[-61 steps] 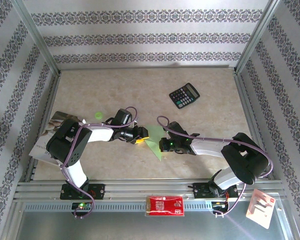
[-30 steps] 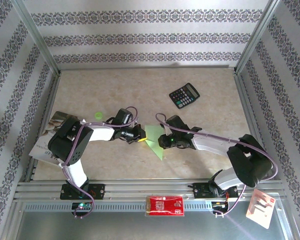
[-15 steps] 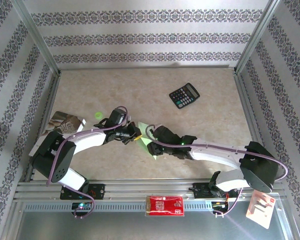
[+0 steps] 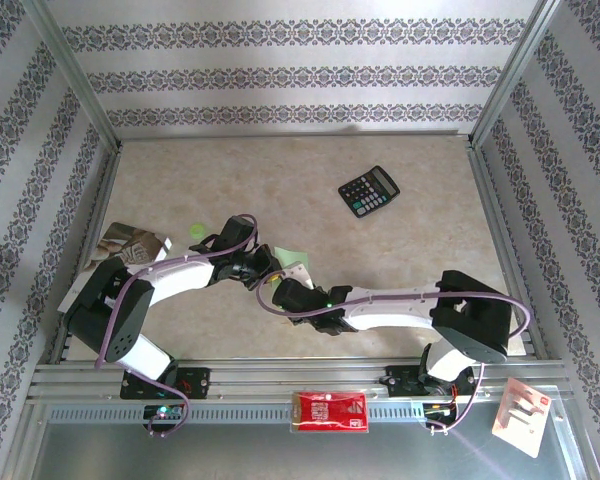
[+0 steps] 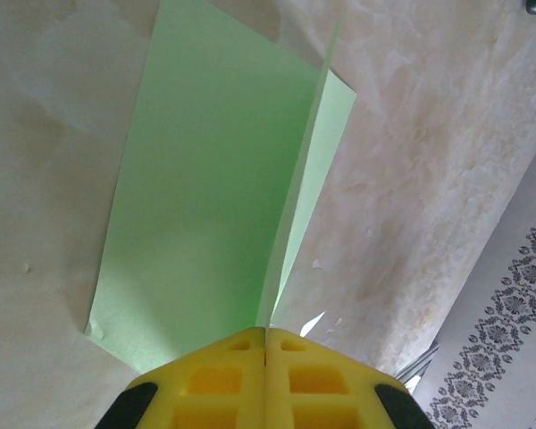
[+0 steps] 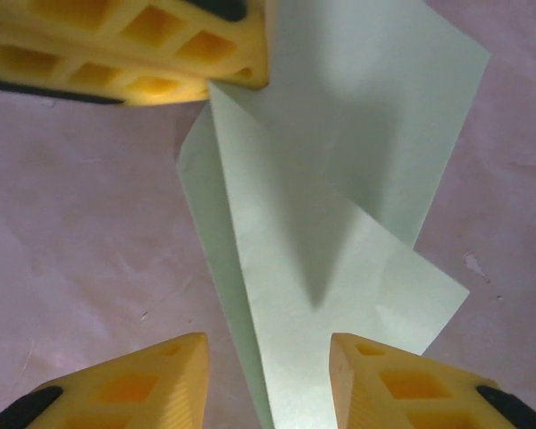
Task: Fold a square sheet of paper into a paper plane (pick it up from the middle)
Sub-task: Fourth fold the wing at the center of the table.
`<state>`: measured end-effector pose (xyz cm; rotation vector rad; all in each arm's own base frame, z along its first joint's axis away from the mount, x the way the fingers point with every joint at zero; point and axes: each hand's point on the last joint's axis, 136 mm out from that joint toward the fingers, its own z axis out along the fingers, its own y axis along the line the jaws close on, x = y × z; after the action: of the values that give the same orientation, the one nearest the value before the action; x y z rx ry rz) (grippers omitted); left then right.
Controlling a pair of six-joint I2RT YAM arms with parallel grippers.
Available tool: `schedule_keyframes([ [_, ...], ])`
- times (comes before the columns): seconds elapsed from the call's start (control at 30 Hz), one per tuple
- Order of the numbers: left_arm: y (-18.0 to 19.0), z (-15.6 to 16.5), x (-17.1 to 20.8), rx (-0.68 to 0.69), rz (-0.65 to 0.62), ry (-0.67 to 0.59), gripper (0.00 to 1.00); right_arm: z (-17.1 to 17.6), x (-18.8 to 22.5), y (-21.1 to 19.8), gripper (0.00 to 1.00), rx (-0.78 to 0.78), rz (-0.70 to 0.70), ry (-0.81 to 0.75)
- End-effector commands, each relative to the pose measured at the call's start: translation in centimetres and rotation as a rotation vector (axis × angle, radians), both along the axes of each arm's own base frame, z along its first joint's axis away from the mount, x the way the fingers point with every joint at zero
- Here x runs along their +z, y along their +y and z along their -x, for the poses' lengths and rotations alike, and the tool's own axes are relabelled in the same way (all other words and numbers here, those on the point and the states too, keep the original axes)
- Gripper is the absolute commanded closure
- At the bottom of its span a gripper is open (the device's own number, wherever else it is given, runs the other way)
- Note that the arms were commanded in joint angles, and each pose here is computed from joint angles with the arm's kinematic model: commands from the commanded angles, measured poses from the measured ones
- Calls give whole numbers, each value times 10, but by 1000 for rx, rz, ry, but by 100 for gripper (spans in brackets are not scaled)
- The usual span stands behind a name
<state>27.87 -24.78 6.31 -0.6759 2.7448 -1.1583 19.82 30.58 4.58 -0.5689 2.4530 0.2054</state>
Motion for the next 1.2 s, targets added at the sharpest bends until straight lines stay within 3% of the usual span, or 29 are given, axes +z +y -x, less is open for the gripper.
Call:
schedule_keyframes([
  [0.0, -1, 4, -1, 1, -13, 46, 100, -8, 3, -1, 62, -52, 38, -57],
  [0.6, -1, 6, -1, 0, -4, 61, 100, -8, -18, -2, 72, -104, 152, -46],
  [1.17, -2, 8, -5, -7, 2, 72, 100, -9, -21, -2, 78, -117, 173, -41],
])
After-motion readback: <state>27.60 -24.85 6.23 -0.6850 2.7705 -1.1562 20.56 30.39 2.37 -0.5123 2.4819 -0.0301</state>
